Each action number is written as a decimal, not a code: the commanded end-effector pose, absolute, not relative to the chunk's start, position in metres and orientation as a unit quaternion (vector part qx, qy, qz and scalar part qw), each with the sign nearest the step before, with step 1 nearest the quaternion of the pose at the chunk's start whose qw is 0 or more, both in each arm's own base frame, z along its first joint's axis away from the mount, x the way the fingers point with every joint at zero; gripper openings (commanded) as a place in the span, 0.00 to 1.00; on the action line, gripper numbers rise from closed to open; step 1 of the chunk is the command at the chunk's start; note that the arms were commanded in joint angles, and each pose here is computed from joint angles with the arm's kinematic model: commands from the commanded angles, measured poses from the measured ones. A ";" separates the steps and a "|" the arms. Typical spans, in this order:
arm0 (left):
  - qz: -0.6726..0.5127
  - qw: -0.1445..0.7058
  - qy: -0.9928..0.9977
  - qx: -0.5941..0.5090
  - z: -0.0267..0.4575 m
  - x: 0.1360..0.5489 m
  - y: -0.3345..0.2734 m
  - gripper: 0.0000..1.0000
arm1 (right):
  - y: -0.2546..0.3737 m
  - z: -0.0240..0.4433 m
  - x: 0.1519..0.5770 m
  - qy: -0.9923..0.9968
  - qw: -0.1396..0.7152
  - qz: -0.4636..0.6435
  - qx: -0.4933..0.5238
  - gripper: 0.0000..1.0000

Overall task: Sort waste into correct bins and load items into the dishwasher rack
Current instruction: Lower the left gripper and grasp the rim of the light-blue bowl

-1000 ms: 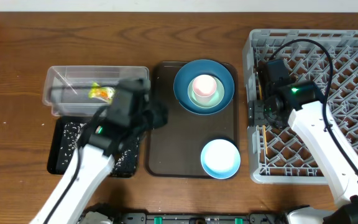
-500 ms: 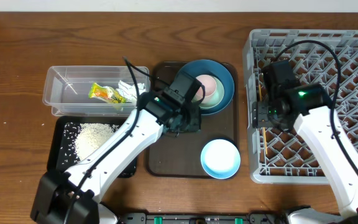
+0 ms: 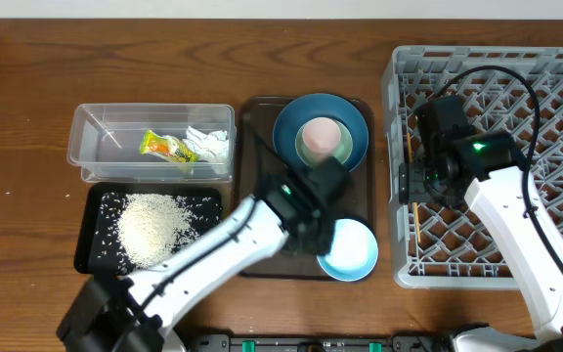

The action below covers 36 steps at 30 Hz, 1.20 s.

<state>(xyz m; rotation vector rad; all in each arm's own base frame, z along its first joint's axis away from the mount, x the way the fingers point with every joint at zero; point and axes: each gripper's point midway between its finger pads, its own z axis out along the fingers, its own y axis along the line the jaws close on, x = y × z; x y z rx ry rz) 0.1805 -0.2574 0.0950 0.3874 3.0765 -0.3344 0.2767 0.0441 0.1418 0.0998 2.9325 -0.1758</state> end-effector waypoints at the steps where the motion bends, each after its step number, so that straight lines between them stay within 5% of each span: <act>1: -0.070 0.026 0.989 0.125 0.084 0.178 -0.250 0.40 | 0.041 0.149 0.278 0.991 0.112 -0.058 0.039 0.82; 10: -0.086 0.033 0.989 0.111 0.078 0.176 -0.261 0.51 | 0.041 0.148 0.277 0.992 0.109 -0.059 0.039 0.86; 20: -0.104 0.042 0.986 0.124 0.052 0.154 -0.277 0.51 | 0.041 0.148 0.278 0.991 0.110 -0.059 0.039 0.88; 36: -0.084 0.118 0.984 0.108 0.027 0.177 -0.266 0.47 | 0.041 0.148 0.278 0.991 0.111 -0.059 0.039 0.89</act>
